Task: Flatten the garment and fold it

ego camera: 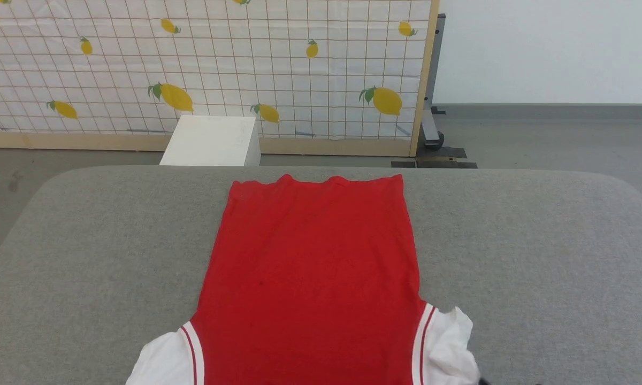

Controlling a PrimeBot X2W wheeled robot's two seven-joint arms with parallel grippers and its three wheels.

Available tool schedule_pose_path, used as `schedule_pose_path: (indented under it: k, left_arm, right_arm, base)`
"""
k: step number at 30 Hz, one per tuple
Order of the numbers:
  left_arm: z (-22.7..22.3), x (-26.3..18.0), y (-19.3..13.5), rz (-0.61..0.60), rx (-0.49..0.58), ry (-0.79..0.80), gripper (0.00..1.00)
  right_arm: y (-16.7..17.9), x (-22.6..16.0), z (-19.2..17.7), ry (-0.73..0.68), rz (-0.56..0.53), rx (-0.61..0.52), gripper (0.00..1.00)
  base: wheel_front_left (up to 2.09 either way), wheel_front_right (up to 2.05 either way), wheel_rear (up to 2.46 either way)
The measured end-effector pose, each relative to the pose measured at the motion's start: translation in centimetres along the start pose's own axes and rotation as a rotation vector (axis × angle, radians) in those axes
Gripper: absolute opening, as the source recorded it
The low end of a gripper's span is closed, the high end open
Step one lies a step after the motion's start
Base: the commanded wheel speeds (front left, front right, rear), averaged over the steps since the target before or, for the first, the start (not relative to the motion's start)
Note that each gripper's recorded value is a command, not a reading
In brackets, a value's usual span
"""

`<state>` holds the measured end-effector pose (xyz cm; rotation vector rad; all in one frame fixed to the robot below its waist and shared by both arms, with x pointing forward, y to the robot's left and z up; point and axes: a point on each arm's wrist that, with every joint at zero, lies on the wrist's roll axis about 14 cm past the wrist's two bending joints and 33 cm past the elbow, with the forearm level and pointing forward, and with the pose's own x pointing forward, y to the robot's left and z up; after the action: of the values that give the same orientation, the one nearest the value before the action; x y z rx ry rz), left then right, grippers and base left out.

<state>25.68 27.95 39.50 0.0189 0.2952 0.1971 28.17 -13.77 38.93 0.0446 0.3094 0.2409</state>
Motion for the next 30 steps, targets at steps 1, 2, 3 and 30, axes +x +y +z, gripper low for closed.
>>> schedule_pose_path:
  k: [1,2,3,30]
  left_arm:
    - [0.1,0.1,-0.1,-0.003,0.002,-0.003,0.0]
    - [0.2,0.1,-0.2,-0.006,0.0,-0.005,0.0]
    - [0.4,0.2,-0.4,-0.009,-0.002,-0.01,0.0]
    - [8.8,7.6,-5.0,-0.066,0.02,-0.205,0.0]
  right_arm:
    - [0.0,0.1,0.3,-0.01,-0.002,0.001,1.0]
    - [-0.1,0.2,0.7,-0.019,-0.005,0.003,1.0]
    - [-0.3,0.5,1.3,-0.037,-0.008,0.003,1.0]
    - [-3.9,23.0,22.2,-0.051,-0.019,-0.243,1.0]
  base:
    - [0.0,0.0,0.0]
    - [0.0,0.0,0.0]
    - [0.0,0.0,0.0]
    - [0.0,0.0,0.0]
